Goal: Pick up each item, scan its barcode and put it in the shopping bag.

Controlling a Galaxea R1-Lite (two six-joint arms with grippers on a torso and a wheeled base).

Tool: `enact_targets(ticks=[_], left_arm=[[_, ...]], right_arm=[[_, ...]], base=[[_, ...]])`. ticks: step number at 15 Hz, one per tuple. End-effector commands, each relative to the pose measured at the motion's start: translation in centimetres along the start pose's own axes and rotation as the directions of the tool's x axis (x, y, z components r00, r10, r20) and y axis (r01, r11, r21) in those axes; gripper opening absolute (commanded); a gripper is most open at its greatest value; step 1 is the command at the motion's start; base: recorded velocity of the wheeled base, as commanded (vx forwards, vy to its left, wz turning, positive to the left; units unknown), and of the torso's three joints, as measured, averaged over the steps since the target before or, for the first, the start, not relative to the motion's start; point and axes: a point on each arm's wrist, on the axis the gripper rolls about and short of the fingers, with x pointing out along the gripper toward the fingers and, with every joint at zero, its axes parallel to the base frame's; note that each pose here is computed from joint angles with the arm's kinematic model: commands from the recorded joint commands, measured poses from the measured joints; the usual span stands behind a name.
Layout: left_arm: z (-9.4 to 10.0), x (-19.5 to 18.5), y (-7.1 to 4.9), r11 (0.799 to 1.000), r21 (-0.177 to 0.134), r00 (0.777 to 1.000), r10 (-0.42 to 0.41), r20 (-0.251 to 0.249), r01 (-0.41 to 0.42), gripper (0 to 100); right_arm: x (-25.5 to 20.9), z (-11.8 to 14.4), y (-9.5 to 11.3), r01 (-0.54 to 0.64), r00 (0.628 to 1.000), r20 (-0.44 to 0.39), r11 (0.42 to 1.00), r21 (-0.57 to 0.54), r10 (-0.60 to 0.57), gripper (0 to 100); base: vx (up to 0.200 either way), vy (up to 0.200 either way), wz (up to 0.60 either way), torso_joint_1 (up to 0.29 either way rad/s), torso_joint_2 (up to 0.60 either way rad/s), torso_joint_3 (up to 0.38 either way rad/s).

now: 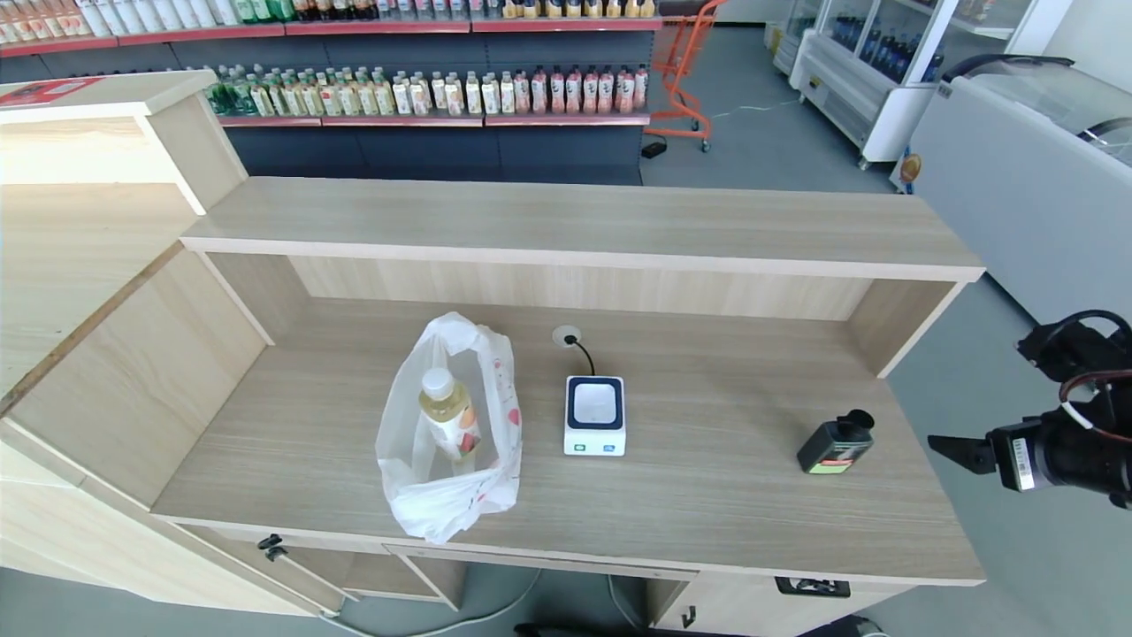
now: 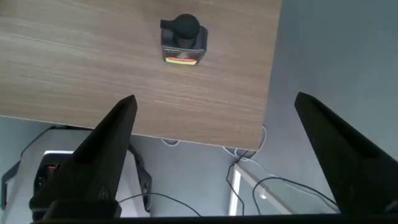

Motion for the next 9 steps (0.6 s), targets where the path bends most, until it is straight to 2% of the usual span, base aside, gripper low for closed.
enact_targets(ticks=[1, 4, 5, 9], left_arm=[[0.0, 0.0, 0.0, 1.000, 0.000, 1.000, 0.000, 0.000, 0.000, 100], [0.0, 0.0, 0.0, 1.000, 0.000, 1.000, 0.000, 0.000, 0.000, 100], [0.0, 0.0, 0.0, 1.000, -0.002, 1.000, 0.000, 0.000, 0.000, 100], [0.0, 0.0, 0.0, 1.000, -0.002, 1.000, 0.000, 0.000, 0.000, 100]], right_arm=[[2.1, -0.3, -0.4, 0.002, 0.998, -0.057, 1.000, -0.030, -0.004, 100], [3.3, 0.1, -0.5, -0.002, 0.998, -0.065, 0.996, -0.090, -0.004, 100], [3.7, 0.0, -0.6, 0.000, 0.996, -0.084, 0.990, -0.143, -0.012, 100], [5.7, -1.2, 0.1, -0.047, 0.986, -0.168, 0.963, -0.267, 0.001, 100]], base=[[0.000, -0.200, 0.00, 0.007, 0.00, 0.007], [0.000, -0.200, 0.00, 0.001, 0.00, 0.001], [0.000, -0.200, 0.00, -0.002, 0.00, 0.002], [0.000, 0.000, 0.00, 0.000, 0.00, 0.000]])
